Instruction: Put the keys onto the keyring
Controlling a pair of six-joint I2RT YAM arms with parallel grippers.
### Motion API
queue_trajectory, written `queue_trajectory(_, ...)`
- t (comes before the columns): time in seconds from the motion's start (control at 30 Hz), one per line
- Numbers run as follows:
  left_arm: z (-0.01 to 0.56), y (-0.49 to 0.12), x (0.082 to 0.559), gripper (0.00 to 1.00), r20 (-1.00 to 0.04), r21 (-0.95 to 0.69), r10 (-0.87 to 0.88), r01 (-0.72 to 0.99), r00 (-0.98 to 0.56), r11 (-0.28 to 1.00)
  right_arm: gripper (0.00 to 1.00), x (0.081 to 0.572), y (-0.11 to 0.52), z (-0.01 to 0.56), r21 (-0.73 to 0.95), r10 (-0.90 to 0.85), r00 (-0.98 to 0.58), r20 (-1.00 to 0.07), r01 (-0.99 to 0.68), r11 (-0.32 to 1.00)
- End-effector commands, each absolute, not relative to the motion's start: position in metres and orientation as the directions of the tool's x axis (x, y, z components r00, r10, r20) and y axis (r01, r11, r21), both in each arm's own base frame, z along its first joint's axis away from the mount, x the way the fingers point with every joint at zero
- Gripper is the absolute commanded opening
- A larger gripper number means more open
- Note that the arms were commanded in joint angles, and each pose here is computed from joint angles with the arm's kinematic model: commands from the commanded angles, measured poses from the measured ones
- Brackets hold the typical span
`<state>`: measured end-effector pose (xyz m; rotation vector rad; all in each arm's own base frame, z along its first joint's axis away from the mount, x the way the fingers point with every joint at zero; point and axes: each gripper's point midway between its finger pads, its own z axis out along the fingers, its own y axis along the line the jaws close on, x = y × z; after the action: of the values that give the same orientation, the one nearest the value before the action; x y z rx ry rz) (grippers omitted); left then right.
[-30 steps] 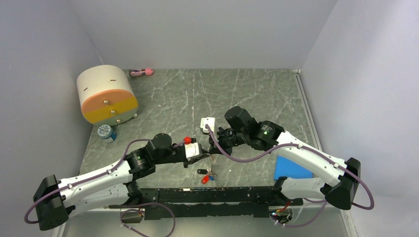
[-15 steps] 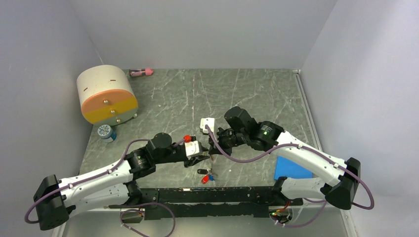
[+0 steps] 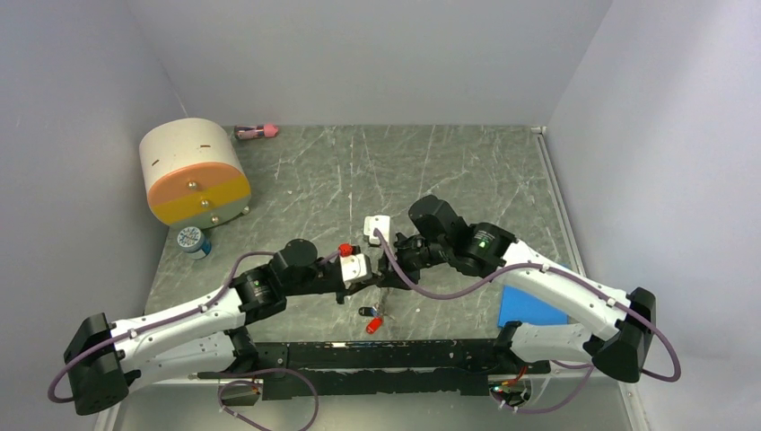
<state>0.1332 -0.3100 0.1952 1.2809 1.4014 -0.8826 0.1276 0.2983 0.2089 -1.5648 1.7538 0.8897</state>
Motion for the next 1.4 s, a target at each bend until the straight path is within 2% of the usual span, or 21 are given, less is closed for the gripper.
queue_trajectory(0.0,0.228,-0.317,0.133,0.02,-0.986,0.126,0.13,0.976,0.104,0.178,0.47,0.128,0.311,0.241,0.013,-0.444,-0.027,-0.896,-0.999,0.036)
queue_trajectory(0.13,0.235,-0.315,0.132,0.02,-0.994,0.108,0.045,0.973,0.101,0.206,0.64,0.129,0.309,0.254,-0.012,-0.346,-0.004,-0.938,-0.999,0.043)
queue_trajectory(0.2,0.239,-0.314,0.132,0.03,-0.995,0.093,-0.003,0.971,0.096,0.22,0.69,0.127,0.305,0.258,-0.006,-0.287,-0.004,-0.958,-0.999,0.034)
queue_trajectory(0.33,0.245,-0.311,0.128,0.02,-0.99,0.088,-0.093,0.971,0.111,0.224,0.71,0.13,0.292,0.272,0.019,-0.149,-0.021,-0.989,-1.0,0.009)
queue_trajectory(0.47,0.259,-0.306,0.119,0.03,-0.971,0.115,-0.185,0.972,0.154,0.206,0.69,0.122,0.278,0.272,0.029,-0.067,-0.024,-0.997,-0.997,-0.077)
queue_trajectory(0.7,0.274,-0.296,0.108,0.03,-0.938,0.161,-0.275,0.968,0.21,0.191,0.56,0.102,0.276,0.275,0.009,-0.016,-0.005,-1.0,-0.976,-0.219)
queue_trajectory(0.93,0.279,-0.293,0.103,0.02,-0.923,0.176,-0.31,0.967,0.228,0.186,0.53,0.106,0.28,0.275,0.038,-0.001,-0.039,-0.999,-0.977,-0.209)
queue_trajectory(1.1,0.278,-0.295,0.102,0.02,-0.929,0.145,-0.315,0.974,0.194,0.172,0.36,0.109,0.283,0.278,0.06,0.006,-0.062,-0.998,-0.975,-0.212)
queue_trajectory(1.37,0.276,-0.296,0.104,0.03,-0.932,0.138,-0.311,0.975,0.187,0.173,0.18,0.113,0.283,0.279,0.041,0.012,-0.043,-0.999,-0.984,-0.173)
